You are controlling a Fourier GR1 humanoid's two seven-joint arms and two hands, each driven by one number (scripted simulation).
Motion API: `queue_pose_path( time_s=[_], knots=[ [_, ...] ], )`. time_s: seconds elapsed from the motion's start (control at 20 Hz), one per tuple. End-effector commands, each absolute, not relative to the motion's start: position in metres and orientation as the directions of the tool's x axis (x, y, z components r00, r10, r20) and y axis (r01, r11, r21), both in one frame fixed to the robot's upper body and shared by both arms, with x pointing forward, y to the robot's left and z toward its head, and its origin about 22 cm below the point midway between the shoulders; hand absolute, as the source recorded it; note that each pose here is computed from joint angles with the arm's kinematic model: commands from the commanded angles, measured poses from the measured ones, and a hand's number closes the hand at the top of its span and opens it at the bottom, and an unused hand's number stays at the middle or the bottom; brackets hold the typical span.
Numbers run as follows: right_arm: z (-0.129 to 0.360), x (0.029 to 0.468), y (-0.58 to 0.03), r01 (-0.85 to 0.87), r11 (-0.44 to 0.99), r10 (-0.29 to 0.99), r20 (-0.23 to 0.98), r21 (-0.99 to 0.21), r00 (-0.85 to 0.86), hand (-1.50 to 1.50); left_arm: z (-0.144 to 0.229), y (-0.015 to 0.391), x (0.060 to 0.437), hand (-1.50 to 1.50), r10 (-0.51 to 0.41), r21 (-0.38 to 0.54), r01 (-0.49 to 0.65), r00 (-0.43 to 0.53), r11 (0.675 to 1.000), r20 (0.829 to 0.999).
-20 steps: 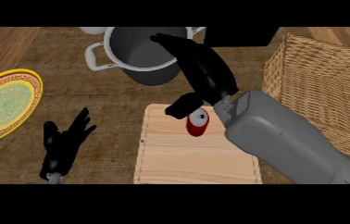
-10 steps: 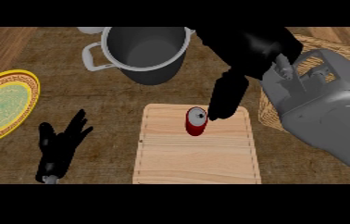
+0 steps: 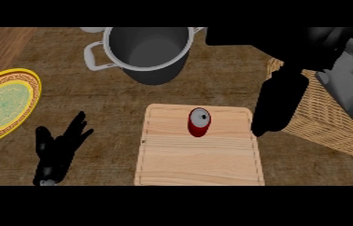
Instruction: Pick the can from the cutting board and place it in the basket
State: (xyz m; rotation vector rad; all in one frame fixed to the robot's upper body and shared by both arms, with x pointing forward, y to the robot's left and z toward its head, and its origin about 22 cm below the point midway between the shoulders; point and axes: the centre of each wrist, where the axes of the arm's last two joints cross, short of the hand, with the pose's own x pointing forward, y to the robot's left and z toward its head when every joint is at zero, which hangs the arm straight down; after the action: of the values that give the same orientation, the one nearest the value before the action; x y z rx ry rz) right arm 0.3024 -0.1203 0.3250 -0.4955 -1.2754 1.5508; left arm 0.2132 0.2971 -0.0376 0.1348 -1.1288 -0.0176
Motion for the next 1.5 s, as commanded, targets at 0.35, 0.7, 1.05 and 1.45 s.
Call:
queue_pose_path(
  time_s=[0.35,0.7,1.05,1.45],
  knots=[
    [0.291,0.289,-0.104,-0.472,0.089,0.904,0.27,-0.877,-0.331,-1.5,-0.04,0.29,0.193,0.0,-0.111,0.161,-0.051,0.522,0.986,0.846],
    [0.233,0.282,-0.107,-0.466,0.105,0.899,0.285,-0.878,-0.333,-1.5,-0.052,0.307,0.209,0.0,-0.099,0.151,-0.058,0.517,0.987,0.85],
    [0.19,0.302,-0.11,-0.488,0.043,0.925,0.22,-0.872,-0.31,-1.5,-0.057,0.296,0.202,0.0,-0.083,0.118,-0.032,0.533,0.993,0.842],
    [0.146,0.296,-0.105,-0.496,0.06,0.922,0.239,-0.866,-0.306,-1.5,-0.05,0.284,0.196,0.0,-0.086,0.123,-0.036,0.526,0.992,0.846]
  ],
)
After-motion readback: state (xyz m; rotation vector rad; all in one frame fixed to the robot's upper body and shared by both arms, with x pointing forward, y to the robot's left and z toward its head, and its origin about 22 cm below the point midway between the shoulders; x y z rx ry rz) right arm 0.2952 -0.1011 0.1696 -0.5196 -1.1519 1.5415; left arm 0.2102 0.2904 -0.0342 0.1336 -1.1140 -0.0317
